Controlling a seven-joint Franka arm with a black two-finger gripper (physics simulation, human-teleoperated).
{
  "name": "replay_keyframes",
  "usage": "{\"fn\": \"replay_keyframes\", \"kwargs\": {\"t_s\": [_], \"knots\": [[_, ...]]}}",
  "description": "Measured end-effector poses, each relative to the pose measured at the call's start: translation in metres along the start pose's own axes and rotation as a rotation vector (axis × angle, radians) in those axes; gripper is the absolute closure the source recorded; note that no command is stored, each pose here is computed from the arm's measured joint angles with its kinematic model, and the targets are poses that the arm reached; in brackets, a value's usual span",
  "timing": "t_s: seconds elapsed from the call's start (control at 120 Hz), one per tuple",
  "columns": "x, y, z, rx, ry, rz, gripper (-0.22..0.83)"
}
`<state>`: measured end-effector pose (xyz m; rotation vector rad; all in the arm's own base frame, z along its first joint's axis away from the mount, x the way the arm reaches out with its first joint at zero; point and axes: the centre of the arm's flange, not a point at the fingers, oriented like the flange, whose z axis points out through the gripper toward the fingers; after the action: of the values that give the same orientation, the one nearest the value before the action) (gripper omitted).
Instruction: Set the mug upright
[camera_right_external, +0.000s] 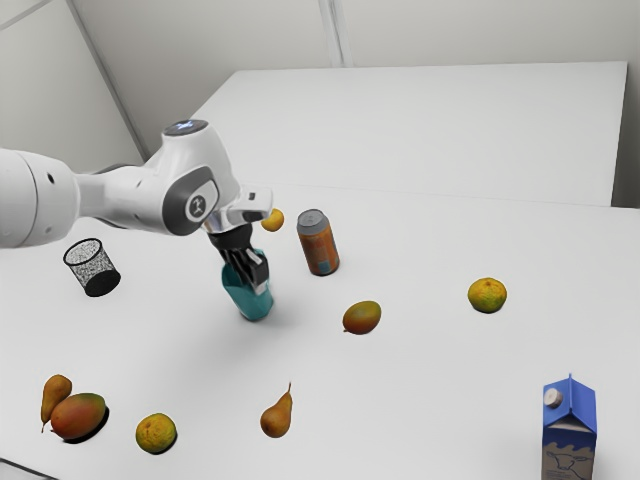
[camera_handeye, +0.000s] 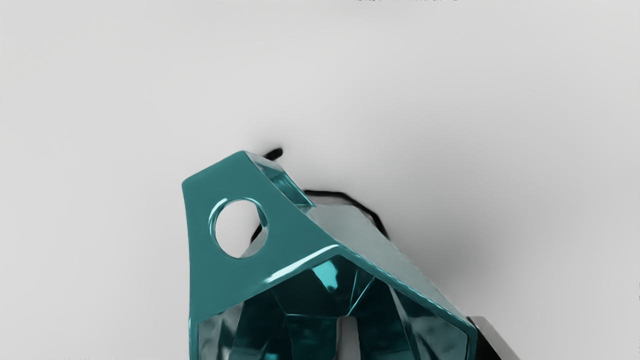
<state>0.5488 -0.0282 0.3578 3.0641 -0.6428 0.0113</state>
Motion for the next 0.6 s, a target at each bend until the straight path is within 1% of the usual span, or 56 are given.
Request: {"fn": "replay_keyframes", "kwargs": {"t_s": [0.125, 0.292, 0.4, 0.475, 0.6], "knots": [[0.0, 0.003, -0.018, 0.019, 0.028, -0.022, 0.28], [-0.001, 0.015, -0.069, 0.059, 0.078, -0.033, 0.14], [0.015, 0.013, -0.119, 0.057, 0.1, -0.068, 0.08], [0.019, 0.008, -0.149, 0.057, 0.106, -0.105, 0.06], [0.027, -0.004, -0.213, 0.059, 0.136, -0.163, 0.03]]}}
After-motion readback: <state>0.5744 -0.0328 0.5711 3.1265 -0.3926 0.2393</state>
